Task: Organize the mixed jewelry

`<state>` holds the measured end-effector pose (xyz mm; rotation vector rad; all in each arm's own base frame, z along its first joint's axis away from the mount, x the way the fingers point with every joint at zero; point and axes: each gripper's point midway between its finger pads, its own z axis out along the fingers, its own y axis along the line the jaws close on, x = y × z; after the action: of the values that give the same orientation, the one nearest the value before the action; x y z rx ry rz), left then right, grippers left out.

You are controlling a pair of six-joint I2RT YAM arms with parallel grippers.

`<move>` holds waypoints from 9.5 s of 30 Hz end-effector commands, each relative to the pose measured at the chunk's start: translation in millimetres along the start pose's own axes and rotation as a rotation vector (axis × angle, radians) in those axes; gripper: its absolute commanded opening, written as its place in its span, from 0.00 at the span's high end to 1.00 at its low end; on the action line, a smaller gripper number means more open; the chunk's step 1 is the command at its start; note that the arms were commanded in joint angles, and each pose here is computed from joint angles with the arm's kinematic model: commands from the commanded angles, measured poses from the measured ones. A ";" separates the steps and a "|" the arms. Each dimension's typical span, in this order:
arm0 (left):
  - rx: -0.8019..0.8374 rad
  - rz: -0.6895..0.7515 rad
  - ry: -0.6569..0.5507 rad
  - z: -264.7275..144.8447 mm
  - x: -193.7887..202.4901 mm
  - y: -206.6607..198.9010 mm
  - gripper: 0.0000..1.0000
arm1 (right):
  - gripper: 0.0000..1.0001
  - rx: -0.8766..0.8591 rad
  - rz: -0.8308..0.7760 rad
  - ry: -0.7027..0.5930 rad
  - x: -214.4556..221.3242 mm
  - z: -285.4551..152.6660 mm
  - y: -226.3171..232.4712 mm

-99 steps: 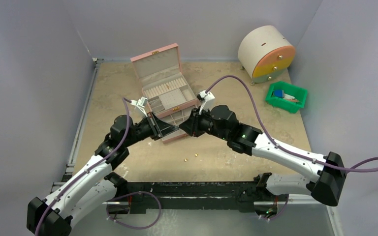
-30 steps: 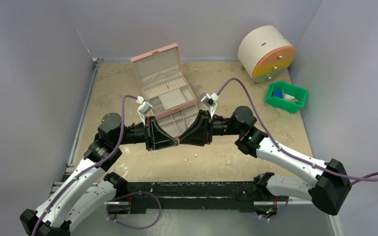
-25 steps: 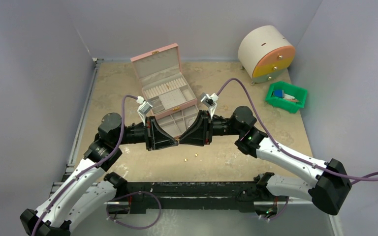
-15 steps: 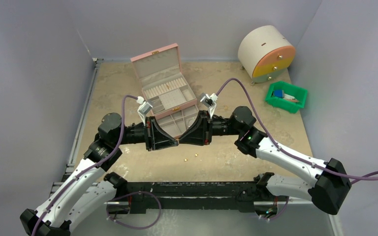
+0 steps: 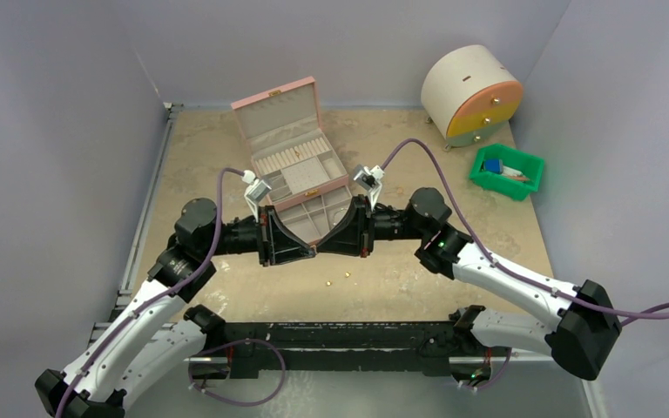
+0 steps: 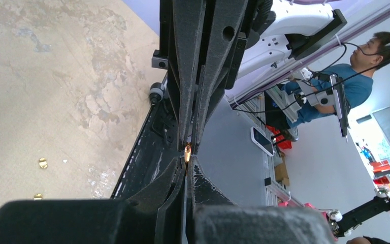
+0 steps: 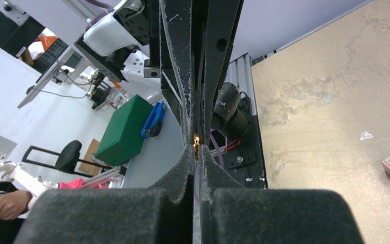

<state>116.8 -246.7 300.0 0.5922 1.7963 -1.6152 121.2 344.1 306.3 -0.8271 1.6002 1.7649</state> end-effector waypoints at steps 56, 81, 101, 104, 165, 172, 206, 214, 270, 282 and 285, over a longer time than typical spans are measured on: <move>-1.105 0.142 -0.551 -151.4 -71.8 98.8 0.30 | 1.00 1.220 -0.324 0.139 -123.9 41.5 -353.0; -1.110 0.142 -0.573 -156.2 -74.5 99.1 0.29 | 1.00 1.160 -0.257 0.119 -113.3 57.1 -400.5; -1.113 0.139 -0.564 -155.1 -74.9 102.2 0.29 | 1.00 1.143 -0.249 0.132 -100.4 63.5 -422.2; -1.112 0.139 -0.566 -155.3 -75.3 101.7 0.29 | 1.00 1.131 -0.239 0.140 -95.3 64.5 -423.2; -1.125 0.132 -0.570 -157.2 -75.0 103.9 0.29 | 0.65 1.133 -0.264 -0.024 -157.0 43.6 -343.2; -1.127 0.130 -0.563 -156.1 -74.8 105.4 0.29 | 0.63 1.126 -0.257 -0.061 -157.2 14.5 -294.4; -1.159 0.112 -0.536 -154.9 -73.6 116.9 0.29 | 0.61 1.591 0.037 -0.005 -24.9 -245.9 -345.9; -1.160 0.112 -0.541 -155.7 -74.1 116.2 0.29 | 0.62 1.618 0.068 0.042 -18.6 -259.5 -372.2; -1.172 0.106 -0.527 -155.0 -74.2 121.4 0.29 | 0.82 1.626 0.123 0.179 9.6 -266.9 -423.3; -1.169 0.107 -0.528 -154.9 -74.6 121.2 0.29 | 1.00 1.635 0.138 0.199 16.4 -269.7 -419.0; -1.168 0.107 -0.532 -155.5 -75.0 120.5 0.29 | 1.00 1.634 0.149 0.179 19.0 -269.5 -412.6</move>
<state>224.4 -69.6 265.4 -0.2536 1.8910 -0.3534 459.4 115.0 21.3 -0.0219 2.4163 0.0278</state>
